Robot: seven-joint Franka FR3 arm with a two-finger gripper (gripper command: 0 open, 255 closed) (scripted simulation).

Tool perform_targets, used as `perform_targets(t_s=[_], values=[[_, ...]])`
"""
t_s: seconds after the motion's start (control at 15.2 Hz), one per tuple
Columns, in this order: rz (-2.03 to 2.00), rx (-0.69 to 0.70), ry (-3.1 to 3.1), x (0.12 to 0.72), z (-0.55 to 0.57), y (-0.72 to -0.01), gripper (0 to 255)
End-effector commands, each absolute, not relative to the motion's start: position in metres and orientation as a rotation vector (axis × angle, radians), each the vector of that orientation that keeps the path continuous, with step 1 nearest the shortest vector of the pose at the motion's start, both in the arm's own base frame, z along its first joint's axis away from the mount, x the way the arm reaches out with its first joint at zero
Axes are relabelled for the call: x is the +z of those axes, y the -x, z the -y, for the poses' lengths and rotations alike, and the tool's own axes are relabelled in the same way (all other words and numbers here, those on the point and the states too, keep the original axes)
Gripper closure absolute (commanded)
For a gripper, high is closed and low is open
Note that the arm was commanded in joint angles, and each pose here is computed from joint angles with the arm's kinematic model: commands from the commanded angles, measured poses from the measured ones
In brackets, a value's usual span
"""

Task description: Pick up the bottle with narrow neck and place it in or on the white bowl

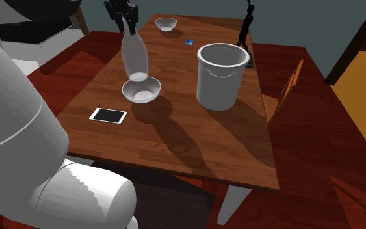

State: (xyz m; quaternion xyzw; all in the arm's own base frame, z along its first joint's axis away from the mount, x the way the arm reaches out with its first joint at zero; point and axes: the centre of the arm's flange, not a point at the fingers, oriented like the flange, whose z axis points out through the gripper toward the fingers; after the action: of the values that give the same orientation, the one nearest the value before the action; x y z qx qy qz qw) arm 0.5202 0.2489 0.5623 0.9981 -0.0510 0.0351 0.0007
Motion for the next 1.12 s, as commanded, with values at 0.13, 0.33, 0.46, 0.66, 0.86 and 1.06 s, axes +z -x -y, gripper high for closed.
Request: perform_targets(t_s=[0.13,0.33,0.46,0.66,0.86,1.06], values=[[0.160,0.112,-3.135,0.542,-0.250,-0.521,255],[0.160,0.112,-3.135,0.526,-0.250,-0.521,255],[0.160,0.112,-3.135,0.515,-0.250,-0.521,255],[0.160,0.112,-3.135,0.502,-0.250,-0.521,255],[0.160,0.112,-3.135,0.502,-0.250,-0.521,255],[0.160,0.112,-3.135,0.502,-0.250,-0.521,255]])
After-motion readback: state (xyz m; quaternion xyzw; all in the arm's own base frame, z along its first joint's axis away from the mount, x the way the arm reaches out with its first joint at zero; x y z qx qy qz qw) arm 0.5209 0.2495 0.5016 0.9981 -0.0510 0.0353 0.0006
